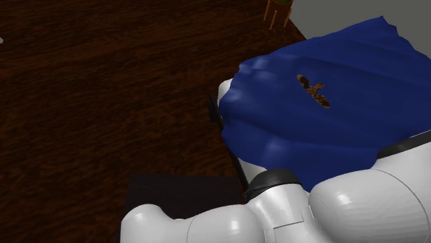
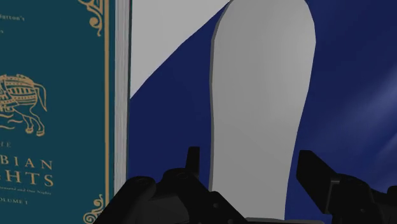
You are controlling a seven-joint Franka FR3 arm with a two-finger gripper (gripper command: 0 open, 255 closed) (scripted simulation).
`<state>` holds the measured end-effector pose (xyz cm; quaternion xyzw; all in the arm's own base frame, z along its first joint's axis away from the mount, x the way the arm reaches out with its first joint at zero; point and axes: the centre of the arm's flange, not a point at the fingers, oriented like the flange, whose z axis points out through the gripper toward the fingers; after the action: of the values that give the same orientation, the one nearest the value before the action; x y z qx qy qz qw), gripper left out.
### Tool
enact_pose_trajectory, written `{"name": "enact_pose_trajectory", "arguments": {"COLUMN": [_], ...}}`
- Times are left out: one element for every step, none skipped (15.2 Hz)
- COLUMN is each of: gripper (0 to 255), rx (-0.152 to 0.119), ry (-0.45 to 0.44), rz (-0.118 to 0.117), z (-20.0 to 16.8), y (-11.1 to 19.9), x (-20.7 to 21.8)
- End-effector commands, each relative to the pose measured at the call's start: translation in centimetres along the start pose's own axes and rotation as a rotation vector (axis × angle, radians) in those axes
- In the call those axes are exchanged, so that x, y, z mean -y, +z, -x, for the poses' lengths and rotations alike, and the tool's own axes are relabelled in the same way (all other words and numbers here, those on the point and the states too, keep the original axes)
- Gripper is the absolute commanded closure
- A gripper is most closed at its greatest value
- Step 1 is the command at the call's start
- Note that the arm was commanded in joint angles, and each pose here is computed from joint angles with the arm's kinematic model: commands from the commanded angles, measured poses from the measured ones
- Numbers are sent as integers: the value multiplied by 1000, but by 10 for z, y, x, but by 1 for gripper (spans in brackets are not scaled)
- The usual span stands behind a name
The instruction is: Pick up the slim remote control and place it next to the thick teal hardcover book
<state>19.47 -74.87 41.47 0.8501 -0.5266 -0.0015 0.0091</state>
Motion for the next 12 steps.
{"name": "enact_pose_trajectory", "arguments": {"gripper": [255, 255, 255, 255, 255, 255, 255, 255, 255, 255, 255, 255], "rx": [-1, -1, -1, -1, -1, -1, -1, -1, -1, -1, -1, -1], "ry": [0, 0, 0, 0, 0, 0, 0, 0, 0, 0, 0, 0], "rz": [0, 0, 0, 0, 0, 0, 0, 0, 0, 0, 0, 0], "z": [0, 0, 0, 0, 0, 0, 1, 1, 1, 1, 1, 1], "y": [11, 17, 22, 27, 32, 38, 43, 48, 54, 59, 64, 68], "x": [0, 0, 0, 0, 0, 0, 0, 1, 1, 1, 1, 1]}}
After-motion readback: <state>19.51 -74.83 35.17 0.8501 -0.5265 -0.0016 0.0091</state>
